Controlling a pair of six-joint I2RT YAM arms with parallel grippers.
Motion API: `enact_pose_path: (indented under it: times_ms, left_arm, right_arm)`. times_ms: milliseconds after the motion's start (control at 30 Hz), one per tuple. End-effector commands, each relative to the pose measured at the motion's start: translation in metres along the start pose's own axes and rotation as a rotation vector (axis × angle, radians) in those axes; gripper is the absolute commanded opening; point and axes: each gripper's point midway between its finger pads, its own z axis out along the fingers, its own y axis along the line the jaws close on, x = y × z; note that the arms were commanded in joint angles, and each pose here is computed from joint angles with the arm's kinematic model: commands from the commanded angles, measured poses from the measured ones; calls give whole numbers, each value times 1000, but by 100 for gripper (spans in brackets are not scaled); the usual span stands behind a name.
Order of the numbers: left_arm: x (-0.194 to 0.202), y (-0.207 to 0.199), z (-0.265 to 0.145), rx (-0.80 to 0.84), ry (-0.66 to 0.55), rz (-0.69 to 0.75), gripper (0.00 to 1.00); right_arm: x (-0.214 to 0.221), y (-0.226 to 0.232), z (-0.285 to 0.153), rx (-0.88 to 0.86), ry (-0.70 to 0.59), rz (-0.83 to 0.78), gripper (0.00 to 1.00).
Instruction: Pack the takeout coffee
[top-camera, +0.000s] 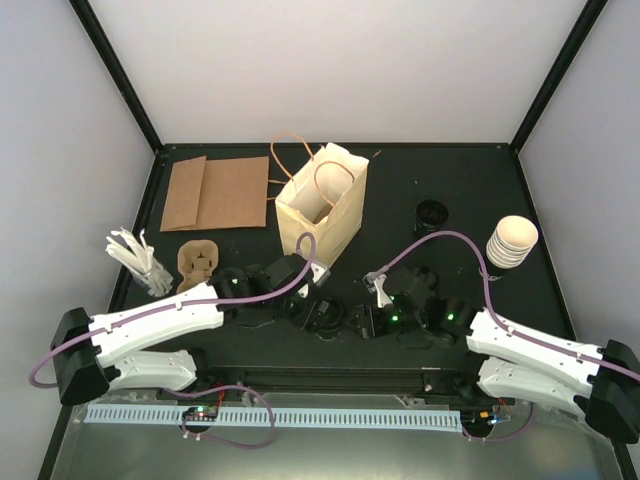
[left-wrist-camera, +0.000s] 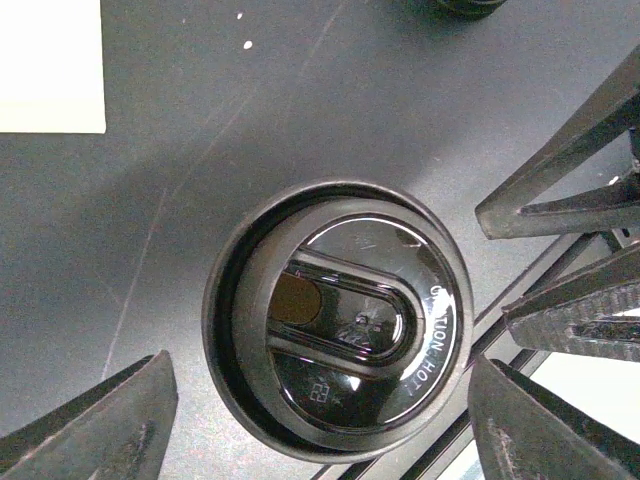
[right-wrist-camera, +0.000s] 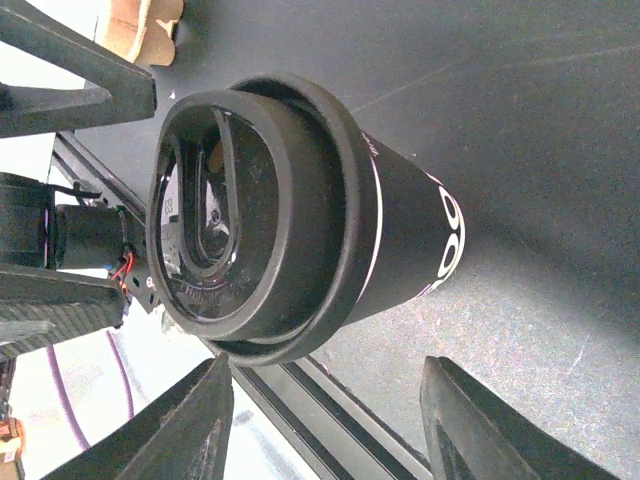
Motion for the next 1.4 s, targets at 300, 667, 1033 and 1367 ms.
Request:
enact_pose_path:
  times_ms: [300,667,1033,1367]
  left_arm:
    - [-11,-1,3,-23,-6,-4,63]
    - [-17,-1,12,-17,-9,-1,56]
    - [-7,0,24,-6,34,1,55]
    - [5,-3,34,45,60,-26,54]
  right_arm:
    - [-6,-5,8,-4,-36,87,45]
    - [-7,-7,13,0,-34,103,42]
    - [1,-24,21,70,-3,142,37]
    - [30,-67,25,224,58,244,35]
